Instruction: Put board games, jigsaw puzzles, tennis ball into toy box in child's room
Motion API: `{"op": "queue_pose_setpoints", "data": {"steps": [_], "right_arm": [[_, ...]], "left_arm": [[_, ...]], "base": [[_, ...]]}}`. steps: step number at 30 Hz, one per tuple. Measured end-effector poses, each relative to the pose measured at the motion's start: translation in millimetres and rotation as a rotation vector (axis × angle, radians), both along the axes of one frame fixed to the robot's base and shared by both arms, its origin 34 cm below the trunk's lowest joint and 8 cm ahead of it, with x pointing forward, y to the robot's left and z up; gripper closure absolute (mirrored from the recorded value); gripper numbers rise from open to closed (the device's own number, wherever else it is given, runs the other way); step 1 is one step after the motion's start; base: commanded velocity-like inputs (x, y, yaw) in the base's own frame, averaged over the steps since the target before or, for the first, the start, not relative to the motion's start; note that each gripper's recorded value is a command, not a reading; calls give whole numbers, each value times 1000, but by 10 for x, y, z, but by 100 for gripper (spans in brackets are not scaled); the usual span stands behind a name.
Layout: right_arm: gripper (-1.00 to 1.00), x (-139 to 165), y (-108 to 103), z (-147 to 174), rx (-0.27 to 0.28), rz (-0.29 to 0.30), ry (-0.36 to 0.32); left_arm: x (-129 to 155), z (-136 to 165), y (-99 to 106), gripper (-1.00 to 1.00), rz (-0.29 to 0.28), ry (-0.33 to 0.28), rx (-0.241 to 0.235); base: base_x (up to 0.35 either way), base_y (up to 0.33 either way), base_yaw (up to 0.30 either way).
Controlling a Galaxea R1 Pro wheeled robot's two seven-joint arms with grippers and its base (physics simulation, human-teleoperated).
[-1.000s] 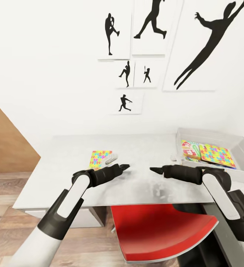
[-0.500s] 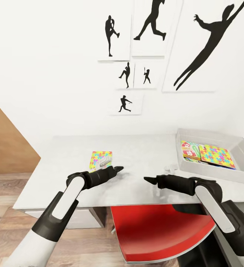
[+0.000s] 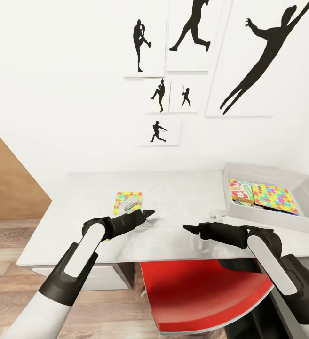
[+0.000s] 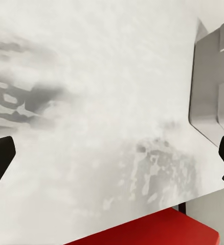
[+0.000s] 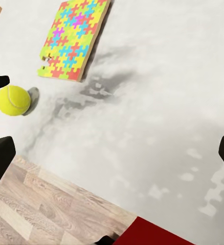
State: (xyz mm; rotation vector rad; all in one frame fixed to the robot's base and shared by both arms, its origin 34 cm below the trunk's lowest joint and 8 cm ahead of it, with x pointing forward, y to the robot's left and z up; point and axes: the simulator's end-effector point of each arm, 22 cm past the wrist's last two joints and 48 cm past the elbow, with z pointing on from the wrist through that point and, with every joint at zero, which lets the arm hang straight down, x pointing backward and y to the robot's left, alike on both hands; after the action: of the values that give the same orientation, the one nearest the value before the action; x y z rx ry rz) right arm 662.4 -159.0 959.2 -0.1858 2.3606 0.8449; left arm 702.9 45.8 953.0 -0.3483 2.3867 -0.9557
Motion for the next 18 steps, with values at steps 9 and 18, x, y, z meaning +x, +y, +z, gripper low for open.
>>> {"op": "queue_pose_setpoints", "data": {"steps": [9, 18], "right_arm": [[-100, 0, 0, 0, 0, 0, 0], [-100, 0, 0, 0, 0, 0, 0]], "left_arm": [[0, 0, 0, -100, 0, 0, 0], [0, 0, 0, -100, 0, 0, 0]], "base": [[0, 0, 0], [0, 0, 0]]}}
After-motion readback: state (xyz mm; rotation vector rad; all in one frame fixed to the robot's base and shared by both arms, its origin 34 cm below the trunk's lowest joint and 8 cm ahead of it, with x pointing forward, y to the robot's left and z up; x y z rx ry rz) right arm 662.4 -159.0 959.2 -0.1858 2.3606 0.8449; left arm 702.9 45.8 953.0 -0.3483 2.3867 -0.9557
